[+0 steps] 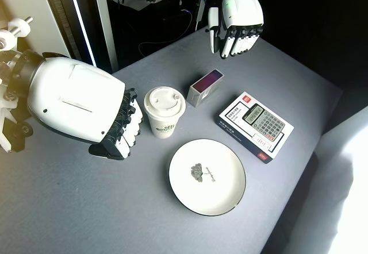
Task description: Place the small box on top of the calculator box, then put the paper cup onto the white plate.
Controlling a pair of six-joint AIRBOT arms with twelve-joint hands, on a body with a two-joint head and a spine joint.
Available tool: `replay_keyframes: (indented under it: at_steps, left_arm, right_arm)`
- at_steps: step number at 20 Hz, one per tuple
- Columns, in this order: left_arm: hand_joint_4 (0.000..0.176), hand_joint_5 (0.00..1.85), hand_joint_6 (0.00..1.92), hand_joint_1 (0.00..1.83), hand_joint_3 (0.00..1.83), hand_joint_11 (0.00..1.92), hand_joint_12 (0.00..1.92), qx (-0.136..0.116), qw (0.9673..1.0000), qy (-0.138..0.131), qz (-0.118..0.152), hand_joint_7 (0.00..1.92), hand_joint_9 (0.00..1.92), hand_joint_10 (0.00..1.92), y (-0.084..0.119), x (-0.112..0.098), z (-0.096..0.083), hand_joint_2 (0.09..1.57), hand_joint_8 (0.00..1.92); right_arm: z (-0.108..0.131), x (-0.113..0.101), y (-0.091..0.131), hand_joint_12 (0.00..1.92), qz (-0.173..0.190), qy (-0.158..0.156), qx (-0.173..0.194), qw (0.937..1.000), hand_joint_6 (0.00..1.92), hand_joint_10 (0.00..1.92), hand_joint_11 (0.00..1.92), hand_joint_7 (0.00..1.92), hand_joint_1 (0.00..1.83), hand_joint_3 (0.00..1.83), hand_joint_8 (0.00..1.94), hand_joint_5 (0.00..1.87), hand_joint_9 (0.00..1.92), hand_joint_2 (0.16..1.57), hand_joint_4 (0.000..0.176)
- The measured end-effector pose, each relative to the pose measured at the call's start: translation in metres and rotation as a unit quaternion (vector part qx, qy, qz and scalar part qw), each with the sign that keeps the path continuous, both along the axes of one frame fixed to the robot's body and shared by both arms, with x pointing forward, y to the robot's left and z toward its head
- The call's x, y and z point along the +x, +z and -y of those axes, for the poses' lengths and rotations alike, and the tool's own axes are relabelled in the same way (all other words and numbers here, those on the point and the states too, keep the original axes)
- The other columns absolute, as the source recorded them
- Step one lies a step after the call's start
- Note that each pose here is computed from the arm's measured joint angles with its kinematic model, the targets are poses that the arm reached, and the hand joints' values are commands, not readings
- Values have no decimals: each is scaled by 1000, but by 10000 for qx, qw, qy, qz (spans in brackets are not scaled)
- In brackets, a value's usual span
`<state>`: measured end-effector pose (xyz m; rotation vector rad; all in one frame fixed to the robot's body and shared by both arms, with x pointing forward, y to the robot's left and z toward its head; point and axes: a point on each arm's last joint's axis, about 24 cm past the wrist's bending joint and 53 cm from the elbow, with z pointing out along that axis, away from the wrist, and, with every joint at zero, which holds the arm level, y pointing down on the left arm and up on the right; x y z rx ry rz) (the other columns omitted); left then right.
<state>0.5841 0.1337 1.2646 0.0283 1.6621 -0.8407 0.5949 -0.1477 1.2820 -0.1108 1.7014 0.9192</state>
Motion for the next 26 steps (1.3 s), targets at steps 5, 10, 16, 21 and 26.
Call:
replay_keyframes:
  at_steps: [5, 10, 16, 21, 26]
  left_arm:
    - [0, 140, 3, 0, 1, 0, 258, 32, 10000, 81, -29, 130, 111, 0, -2, 2, -3, 1156, 2]
    - [0, 154, 2, 0, 0, 0, 283, 85, 9999, 126, -50, 140, 115, 4, -4, 3, -5, 1141, 6]
    - [0, 101, 0, 519, 0, 0, 385, 96, 9998, 150, -126, 97, 104, 0, -3, 5, -4, 982, 1]
    - [0, 72, 0, 886, 0, 0, 307, -88, 9984, 288, -487, 115, 111, 3, -28, -4, -1, 908, 2]
    - [0, 97, 1, 1000, 3, 0, 408, -231, 9966, 357, -701, 164, 157, 2, -46, -13, 9, 928, 2]
  right_arm:
    - [0, 0, 2, 23, 13, 6, 26, 10000, 5, 8, 29, 92, 0, 8, 4, 90, 51, 1258, 0]
    - [-1, 0, 2, 162, 17, 11, 31, 10000, 3, 4, 1, 101, 0, 0, 3, 110, 74, 1280, 0]
    - [-1, 0, 2, 74, 20, 14, 31, 10000, 2, 2, 0, 87, 23, 2, 1, 89, 58, 1301, 0]
    - [-1, 0, 2, 127, 21, 15, 32, 10000, 0, 1, 0, 80, 15, 1, 1, 92, 55, 1317, 0]
    - [-1, -1, 2, 91, 45, 22, 10, 10000, 2, 1, 0, 77, 20, 3, 0, 91, 43, 1326, 0]
